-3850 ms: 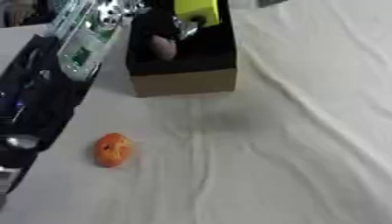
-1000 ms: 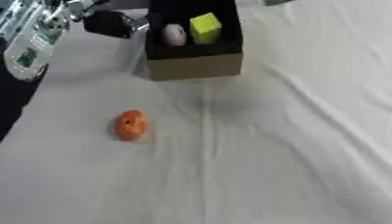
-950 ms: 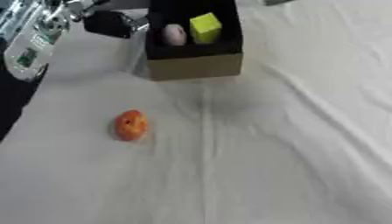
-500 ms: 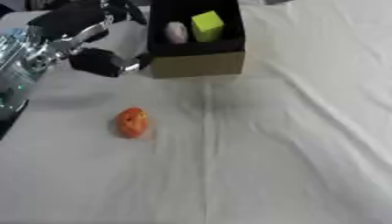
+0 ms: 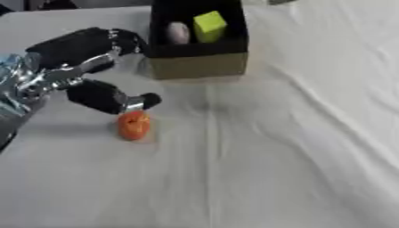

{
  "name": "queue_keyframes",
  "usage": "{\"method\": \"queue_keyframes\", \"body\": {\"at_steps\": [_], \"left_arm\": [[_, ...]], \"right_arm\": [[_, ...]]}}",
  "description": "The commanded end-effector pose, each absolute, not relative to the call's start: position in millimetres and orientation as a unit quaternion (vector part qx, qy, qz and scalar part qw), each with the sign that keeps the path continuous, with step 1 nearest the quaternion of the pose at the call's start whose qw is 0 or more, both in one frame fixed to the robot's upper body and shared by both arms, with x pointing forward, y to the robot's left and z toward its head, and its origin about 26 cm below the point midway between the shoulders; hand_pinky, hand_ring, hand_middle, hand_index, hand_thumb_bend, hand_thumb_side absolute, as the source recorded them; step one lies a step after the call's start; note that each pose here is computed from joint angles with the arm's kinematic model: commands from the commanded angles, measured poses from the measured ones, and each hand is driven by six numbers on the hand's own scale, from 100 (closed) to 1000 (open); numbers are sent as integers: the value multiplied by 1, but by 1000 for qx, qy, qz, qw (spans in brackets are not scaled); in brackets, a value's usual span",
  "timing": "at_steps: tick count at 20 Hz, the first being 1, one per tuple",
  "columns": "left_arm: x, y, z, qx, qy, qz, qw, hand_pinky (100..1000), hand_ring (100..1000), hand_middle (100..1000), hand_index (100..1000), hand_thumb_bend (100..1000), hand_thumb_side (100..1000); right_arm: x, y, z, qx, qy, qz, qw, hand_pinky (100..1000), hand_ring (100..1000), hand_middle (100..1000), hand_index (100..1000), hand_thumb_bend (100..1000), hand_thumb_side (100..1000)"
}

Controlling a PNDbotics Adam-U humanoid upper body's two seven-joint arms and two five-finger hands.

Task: Pick up objects on the table and place them in the box.

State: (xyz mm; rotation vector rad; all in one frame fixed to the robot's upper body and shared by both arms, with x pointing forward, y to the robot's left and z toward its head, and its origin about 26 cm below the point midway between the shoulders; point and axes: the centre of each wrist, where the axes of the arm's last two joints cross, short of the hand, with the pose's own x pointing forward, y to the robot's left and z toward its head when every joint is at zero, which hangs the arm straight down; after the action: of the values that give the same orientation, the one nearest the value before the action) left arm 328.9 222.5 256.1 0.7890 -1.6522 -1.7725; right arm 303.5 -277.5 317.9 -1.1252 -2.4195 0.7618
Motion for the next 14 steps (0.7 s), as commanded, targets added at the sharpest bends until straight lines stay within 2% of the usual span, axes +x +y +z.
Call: {"method": "queue_keyframes", "body": {"at_steps": [1,4,7,12,14], "left_arm": [[323,227,262,307,-600,-678,294,729,818,802,877,527,760],[321,229,256,303,-582,-693,300,733,821,812,875,575,718],[323,232,248,302,-562,-706,309,734,821,814,875,569,680],[329,238,234,301,-540,-714,327,732,820,813,871,488,623],[332,240,229,300,-535,-715,334,731,818,810,866,460,628]], "right_arm": [[298,-279,328,-409,-857,267,164,859,867,691,806,100,959],[299,-279,327,-408,-857,267,166,859,867,690,806,100,958],[299,-279,327,-407,-858,266,167,859,867,690,806,100,959],[299,-279,326,-406,-858,265,168,859,867,689,806,100,960],[299,-279,325,-406,-858,264,169,859,868,688,805,100,960]]}}
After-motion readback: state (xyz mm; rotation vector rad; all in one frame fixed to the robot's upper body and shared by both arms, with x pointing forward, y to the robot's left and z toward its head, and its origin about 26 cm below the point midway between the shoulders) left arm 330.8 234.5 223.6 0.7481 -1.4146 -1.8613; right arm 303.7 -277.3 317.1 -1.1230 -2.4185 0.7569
